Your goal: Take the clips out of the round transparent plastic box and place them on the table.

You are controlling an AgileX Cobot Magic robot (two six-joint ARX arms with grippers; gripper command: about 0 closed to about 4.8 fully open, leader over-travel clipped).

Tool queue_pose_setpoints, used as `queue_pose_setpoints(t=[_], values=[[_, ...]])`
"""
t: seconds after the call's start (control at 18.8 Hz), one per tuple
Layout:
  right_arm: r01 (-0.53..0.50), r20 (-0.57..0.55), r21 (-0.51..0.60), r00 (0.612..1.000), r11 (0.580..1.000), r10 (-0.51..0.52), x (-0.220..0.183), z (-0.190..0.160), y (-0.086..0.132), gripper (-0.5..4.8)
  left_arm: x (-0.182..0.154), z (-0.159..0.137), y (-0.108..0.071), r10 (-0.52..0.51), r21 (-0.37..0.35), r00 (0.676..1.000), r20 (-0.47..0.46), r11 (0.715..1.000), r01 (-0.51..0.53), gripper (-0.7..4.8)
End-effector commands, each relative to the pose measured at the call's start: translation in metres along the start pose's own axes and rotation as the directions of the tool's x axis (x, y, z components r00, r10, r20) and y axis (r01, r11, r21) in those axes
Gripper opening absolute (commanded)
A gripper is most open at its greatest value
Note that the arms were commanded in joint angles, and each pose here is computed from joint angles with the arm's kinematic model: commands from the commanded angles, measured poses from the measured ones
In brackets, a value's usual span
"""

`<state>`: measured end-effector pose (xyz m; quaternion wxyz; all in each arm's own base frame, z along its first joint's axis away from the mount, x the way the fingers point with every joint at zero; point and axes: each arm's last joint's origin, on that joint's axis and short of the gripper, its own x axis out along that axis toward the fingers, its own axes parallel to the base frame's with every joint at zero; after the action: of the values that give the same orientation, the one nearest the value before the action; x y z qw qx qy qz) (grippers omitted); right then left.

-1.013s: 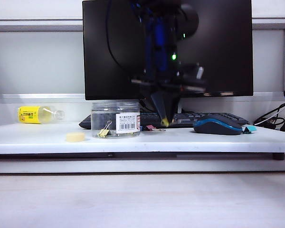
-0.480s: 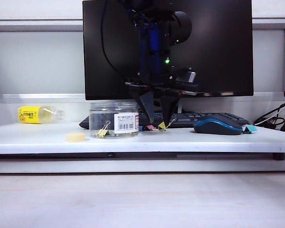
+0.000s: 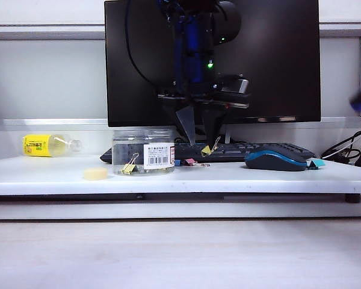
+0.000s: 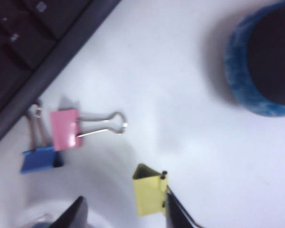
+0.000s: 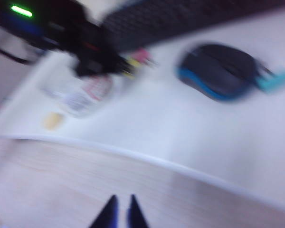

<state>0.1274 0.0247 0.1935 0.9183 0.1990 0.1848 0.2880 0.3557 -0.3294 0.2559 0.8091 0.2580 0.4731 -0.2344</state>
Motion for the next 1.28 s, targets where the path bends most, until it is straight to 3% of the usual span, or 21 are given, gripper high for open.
queue_pose_setpoints(t=[0.05,0.48,0.64,0.85,0.96,1.12,1.23,1.28], values=[[-0.101,0.056,-0.008,0.993,0.995,0.101,-0.001,0.010,0.006,0.58,-0.006,0.001,0.001,-0.073,0.011,0.997,0.017,0.997,0.073,2.94],[-0.123,0.083,-0.003,0.989,0.992,0.123,-0.001,0.013,0.008,0.58,0.001,0.001,0.019,-0.001,-0.066,1.000,0.011,0.998,0.002,3.08],[-0.123,0.083,-0.002,0.989,0.992,0.123,-0.001,0.013,0.008,0.58,0.001,0.002,0.022,-0.130,-0.102,0.991,0.038,0.986,0.133,3.04],[-0.123,0.082,-0.003,0.989,0.992,0.123,-0.001,0.013,0.008,0.58,0.002,0.003,0.026,-0.223,-0.161,0.974,0.052,0.960,0.228,3.04],[-0.122,0.083,-0.003,0.989,0.992,0.122,-0.001,0.013,0.008,0.58,0.002,0.003,0.031,-0.248,-0.174,0.966,0.066,0.951,0.256,3.05],[-0.122,0.082,-0.002,0.989,0.993,0.122,-0.001,0.013,0.008,0.58,0.003,0.002,0.036,-0.178,-0.233,0.983,0.051,0.955,0.186,3.04],[-0.121,0.082,-0.002,0.989,0.993,0.121,-0.001,0.013,0.008,0.58,0.004,0.004,0.041,-0.303,-0.272,0.949,0.090,0.909,0.317,3.04],[-0.122,0.082,-0.002,0.989,0.993,0.122,-0.001,0.013,0.008,0.58,0.005,0.003,0.047,-0.303,-0.301,0.949,0.089,0.900,0.315,3.04]])
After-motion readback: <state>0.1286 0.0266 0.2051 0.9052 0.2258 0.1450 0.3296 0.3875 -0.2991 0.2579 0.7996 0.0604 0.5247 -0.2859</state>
